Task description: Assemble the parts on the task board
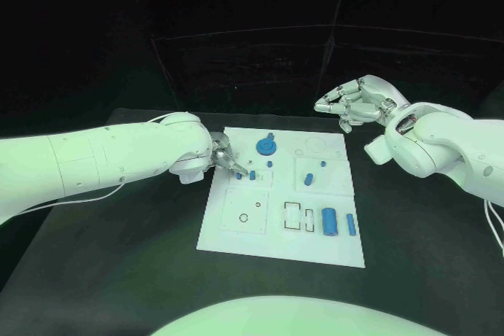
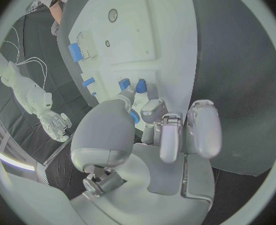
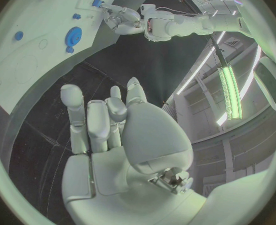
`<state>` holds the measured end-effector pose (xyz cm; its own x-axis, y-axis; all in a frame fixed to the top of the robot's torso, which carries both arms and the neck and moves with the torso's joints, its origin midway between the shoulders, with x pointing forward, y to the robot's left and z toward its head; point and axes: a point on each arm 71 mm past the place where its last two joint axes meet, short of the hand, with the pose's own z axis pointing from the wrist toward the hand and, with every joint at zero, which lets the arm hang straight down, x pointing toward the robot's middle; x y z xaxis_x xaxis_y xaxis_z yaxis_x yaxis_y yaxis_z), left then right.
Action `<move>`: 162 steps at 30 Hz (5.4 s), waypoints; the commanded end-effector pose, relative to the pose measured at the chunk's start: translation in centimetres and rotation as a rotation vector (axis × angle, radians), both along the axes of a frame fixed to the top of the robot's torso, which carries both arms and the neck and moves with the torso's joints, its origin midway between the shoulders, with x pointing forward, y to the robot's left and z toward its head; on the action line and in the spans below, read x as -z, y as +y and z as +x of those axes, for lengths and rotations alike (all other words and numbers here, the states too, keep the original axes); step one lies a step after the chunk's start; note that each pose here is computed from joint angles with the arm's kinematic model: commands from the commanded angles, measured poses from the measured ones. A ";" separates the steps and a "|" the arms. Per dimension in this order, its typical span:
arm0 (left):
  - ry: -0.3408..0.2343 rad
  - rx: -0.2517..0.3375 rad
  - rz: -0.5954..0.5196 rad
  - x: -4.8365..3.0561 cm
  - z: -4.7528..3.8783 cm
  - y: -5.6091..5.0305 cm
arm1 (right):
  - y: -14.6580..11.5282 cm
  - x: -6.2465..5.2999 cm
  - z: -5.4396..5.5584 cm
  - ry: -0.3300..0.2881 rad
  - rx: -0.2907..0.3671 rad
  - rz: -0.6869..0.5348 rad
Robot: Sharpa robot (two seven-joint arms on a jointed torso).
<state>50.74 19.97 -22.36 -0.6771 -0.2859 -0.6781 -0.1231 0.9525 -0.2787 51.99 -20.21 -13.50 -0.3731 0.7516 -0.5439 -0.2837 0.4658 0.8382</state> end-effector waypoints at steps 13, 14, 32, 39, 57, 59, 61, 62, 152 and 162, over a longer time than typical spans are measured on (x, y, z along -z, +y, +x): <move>-0.167 -0.155 -0.285 -1.60 0.69 1.0 | 0.0 -0.2 0.0 -0.010 0.004 0.003; -0.177 -0.162 -0.313 -1.73 0.77 1.0 | 0.0 -0.2 0.0 -0.010 0.004 0.003; -0.494 0.316 -0.432 -3.92 2.16 -4.2 | 0.1 -0.2 0.1 -0.011 0.001 0.004; -0.529 0.432 -0.283 -3.17 2.85 -5.1 | 0.4 -0.2 0.1 -0.011 -0.004 0.004; -0.441 0.544 -0.106 -1.02 3.14 -6.6 | 0.7 -0.2 0.1 -0.011 -0.010 0.006; -0.438 0.547 -0.102 -0.95 3.20 -6.8 | 0.8 -0.2 0.1 -0.011 -0.011 0.006; -0.439 0.550 -0.101 -0.91 3.27 -6.9 | 0.8 -0.2 0.1 -0.011 -0.012 0.006; -0.440 0.551 -0.100 -0.90 3.30 -7.0 | 0.8 -0.2 0.1 -0.011 -0.012 0.006; -0.487 0.551 -0.159 0.44 2.90 -7.4 | 1.3 -0.2 0.1 -0.011 -0.026 0.009; -0.532 0.513 -0.236 -1.05 2.64 -6.7 | 1.2 -0.2 0.1 -0.012 -0.026 0.009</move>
